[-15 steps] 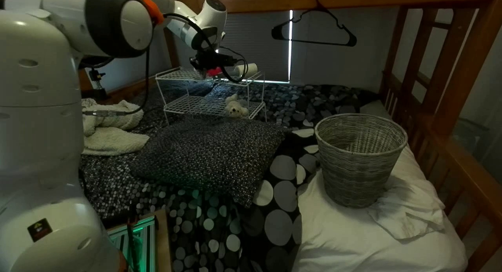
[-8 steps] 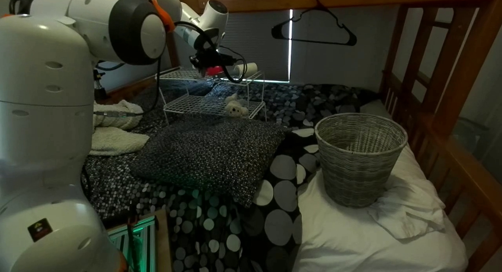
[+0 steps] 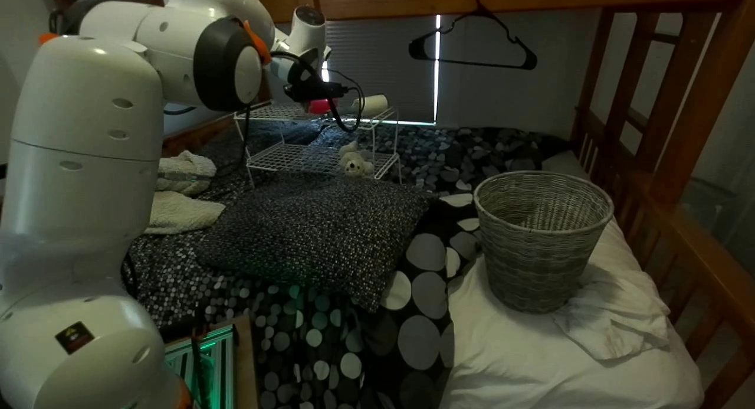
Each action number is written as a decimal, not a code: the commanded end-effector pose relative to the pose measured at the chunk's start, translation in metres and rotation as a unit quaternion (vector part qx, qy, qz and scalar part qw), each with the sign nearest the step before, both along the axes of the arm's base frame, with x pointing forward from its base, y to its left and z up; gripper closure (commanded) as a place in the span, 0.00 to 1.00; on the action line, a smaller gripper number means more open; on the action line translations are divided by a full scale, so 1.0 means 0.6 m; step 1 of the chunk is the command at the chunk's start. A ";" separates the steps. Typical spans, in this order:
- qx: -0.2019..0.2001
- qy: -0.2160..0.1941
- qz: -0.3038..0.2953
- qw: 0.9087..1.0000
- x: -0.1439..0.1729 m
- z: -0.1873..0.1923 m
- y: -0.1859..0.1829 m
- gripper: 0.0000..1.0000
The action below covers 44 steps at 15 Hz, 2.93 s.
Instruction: Move the cable in the plastic to the top rack
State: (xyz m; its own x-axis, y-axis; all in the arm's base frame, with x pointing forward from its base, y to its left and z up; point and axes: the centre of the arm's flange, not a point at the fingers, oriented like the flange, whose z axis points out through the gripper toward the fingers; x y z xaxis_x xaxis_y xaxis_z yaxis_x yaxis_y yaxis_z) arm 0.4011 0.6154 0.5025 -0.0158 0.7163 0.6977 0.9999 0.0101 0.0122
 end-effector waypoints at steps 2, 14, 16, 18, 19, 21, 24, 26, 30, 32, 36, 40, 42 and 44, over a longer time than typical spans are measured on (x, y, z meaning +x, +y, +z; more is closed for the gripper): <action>0.015 -0.030 -0.012 0.999 -0.031 0.011 0.180 0.97; 0.016 -0.072 -0.009 0.997 0.017 -0.009 0.278 0.32; 0.021 -0.084 0.016 0.996 -0.007 0.027 0.283 0.16; 0.020 -0.090 0.038 0.995 -0.044 0.062 0.288 0.01; 0.017 -0.086 0.042 0.995 -0.066 0.073 0.288 0.00; -0.029 -0.062 0.041 0.997 -0.122 0.087 0.286 0.00; -0.098 -0.025 -0.010 0.995 -0.226 0.111 0.264 0.00; -0.115 -0.019 -0.063 0.991 -0.295 0.130 0.247 0.00; -0.116 -0.018 -0.162 0.980 -0.403 0.182 0.242 0.00; -0.092 -0.015 -0.120 0.988 -0.380 0.171 0.243 0.00; -0.127 -0.020 -0.159 0.979 -0.366 0.166 0.221 0.00; -0.176 0.024 -0.246 0.953 -0.404 0.178 0.117 0.00; -0.191 0.045 -0.291 0.936 -0.422 0.199 0.082 0.00; -0.204 0.071 -0.332 0.918 -0.438 0.219 0.053 0.00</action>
State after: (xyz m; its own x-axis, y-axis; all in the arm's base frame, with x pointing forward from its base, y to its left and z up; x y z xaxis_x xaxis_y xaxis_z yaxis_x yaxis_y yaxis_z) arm 0.1702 0.7142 0.6409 0.4722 0.7942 0.3826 0.8556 -0.5173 0.0177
